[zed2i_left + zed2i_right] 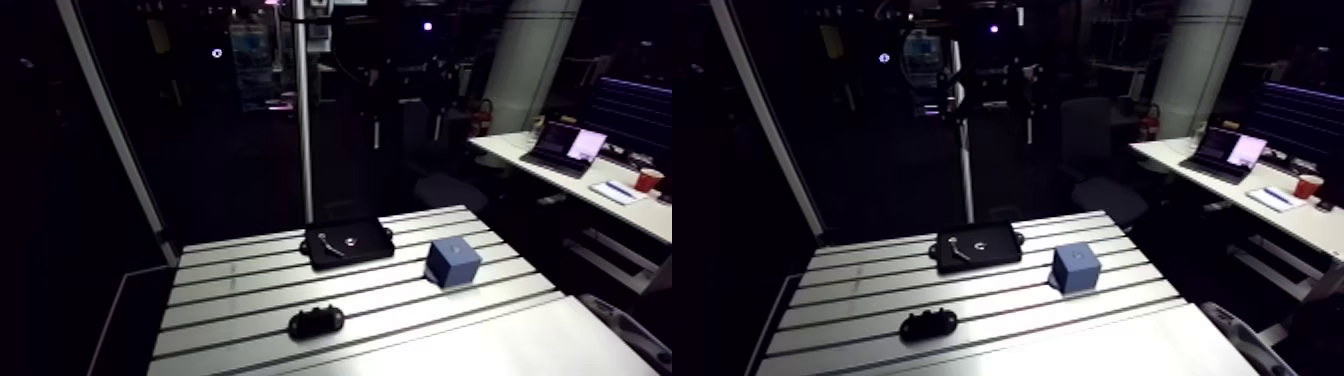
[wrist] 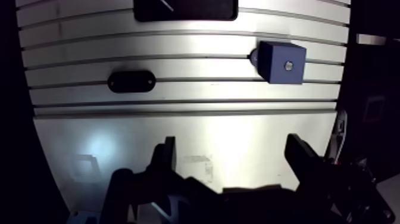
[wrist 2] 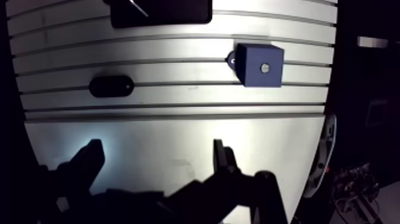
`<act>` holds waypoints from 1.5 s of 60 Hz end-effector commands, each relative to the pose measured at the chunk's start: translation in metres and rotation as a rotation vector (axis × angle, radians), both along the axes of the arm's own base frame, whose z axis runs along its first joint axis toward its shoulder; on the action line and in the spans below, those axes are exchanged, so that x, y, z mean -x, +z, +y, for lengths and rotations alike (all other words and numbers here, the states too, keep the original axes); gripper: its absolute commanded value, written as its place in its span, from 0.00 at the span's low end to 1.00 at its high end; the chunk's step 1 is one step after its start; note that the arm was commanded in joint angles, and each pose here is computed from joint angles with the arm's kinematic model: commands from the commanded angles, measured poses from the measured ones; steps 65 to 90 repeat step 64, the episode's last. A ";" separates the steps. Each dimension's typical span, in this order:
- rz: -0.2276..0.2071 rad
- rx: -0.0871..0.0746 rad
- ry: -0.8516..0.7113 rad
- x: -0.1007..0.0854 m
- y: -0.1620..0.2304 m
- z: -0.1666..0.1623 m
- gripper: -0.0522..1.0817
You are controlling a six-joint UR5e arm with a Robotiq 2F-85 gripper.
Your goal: Pick up the M10 bolt and insert it into the hex recess until seated.
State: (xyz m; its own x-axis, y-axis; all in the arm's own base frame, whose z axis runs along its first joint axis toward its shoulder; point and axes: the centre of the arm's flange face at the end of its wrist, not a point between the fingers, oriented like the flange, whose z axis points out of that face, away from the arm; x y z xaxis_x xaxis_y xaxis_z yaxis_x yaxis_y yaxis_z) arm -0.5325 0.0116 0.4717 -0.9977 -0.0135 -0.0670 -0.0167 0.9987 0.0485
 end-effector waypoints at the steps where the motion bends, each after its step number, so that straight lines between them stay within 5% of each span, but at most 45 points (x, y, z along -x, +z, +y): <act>1: 0.029 0.009 0.043 -0.003 0.023 -0.036 0.06; 90: 0.023 0.008 0.094 -0.002 0.018 -0.062 0.06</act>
